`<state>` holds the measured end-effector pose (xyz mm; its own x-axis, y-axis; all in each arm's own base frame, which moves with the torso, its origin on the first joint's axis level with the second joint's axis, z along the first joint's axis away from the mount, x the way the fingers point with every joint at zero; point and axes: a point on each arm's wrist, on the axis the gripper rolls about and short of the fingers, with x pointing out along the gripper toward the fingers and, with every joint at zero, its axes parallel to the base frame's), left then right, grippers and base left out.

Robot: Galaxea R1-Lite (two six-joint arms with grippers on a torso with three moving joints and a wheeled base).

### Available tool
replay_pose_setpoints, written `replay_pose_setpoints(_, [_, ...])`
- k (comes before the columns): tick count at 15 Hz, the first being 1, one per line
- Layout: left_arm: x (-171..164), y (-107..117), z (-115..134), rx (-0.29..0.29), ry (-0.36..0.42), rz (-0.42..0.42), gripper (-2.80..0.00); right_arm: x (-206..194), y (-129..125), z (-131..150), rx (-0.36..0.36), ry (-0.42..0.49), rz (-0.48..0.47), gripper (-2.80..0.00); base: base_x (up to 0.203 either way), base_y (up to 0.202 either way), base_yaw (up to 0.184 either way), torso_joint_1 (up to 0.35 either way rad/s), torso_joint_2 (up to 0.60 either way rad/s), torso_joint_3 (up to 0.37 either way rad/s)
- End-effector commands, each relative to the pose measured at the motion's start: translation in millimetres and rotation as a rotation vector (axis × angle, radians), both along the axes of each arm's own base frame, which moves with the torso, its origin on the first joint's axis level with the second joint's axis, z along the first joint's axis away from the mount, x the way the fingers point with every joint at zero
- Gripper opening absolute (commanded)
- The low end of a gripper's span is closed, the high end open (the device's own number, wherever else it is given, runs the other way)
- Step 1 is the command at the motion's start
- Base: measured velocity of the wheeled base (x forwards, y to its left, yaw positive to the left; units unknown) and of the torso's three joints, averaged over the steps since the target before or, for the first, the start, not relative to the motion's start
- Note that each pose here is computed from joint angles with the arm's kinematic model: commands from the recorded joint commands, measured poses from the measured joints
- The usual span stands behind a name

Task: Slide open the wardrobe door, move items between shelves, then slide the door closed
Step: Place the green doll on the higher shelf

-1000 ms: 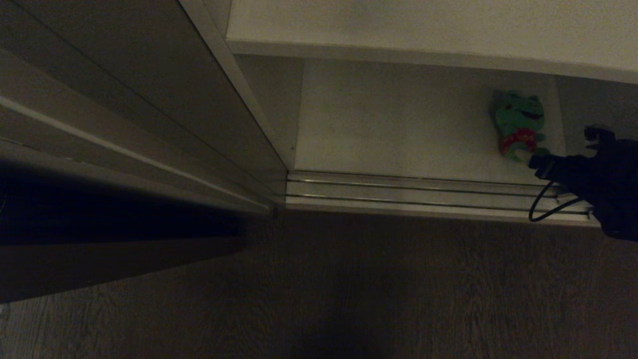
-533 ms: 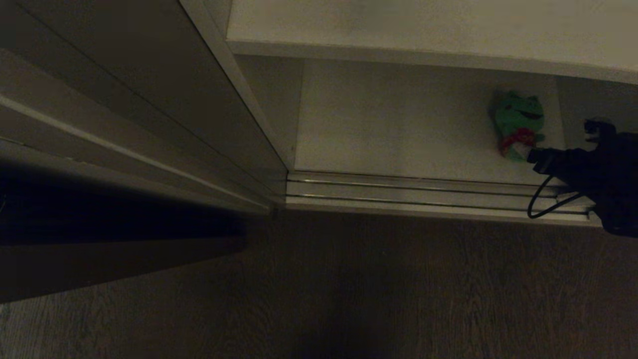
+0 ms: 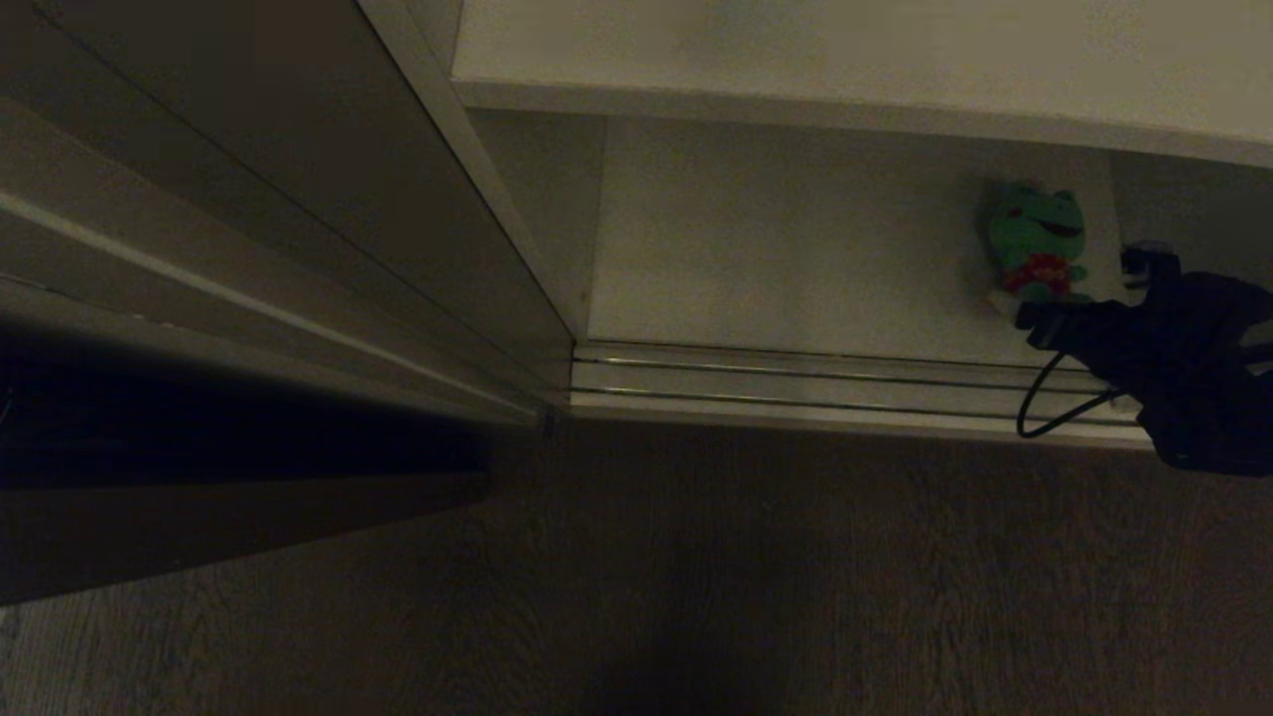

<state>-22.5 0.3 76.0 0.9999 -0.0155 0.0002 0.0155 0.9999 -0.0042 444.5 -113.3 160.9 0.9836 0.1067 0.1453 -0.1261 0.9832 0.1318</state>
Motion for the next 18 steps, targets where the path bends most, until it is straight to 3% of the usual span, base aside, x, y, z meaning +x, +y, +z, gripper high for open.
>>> replay_pose_setpoints(1, [0.1,0.0,0.1,0.000,0.000,0.000,-2.80,6.5,-1.5,-8.6,-0.004,0.004,0.003,0.00,0.000,0.000,0.000,0.000,0.00,0.000])
replay_pose_setpoints(5, [0.0,0.0,0.1,0.000,-0.001,0.000,-2.80,14.6,-6.6,-8.3,-0.013,-0.020,-0.003,0.00,0.000,0.000,0.000,0.000,0.00,0.000])
replay_pose_setpoints(6, [0.1,0.0,0.1,0.000,0.000,0.000,-2.80,14.7,-8.0,-9.0,-0.012,-0.020,-0.007,-2.80,0.000,0.000,0.000,0.000,0.00,0.000])
replay_pose_setpoints(18, [0.1,0.0,0.1,0.000,0.000,0.000,-2.80,12.4,-15.8,-3.4,-0.030,-0.037,-0.024,-2.80,0.000,0.000,0.000,0.000,0.00,0.000])
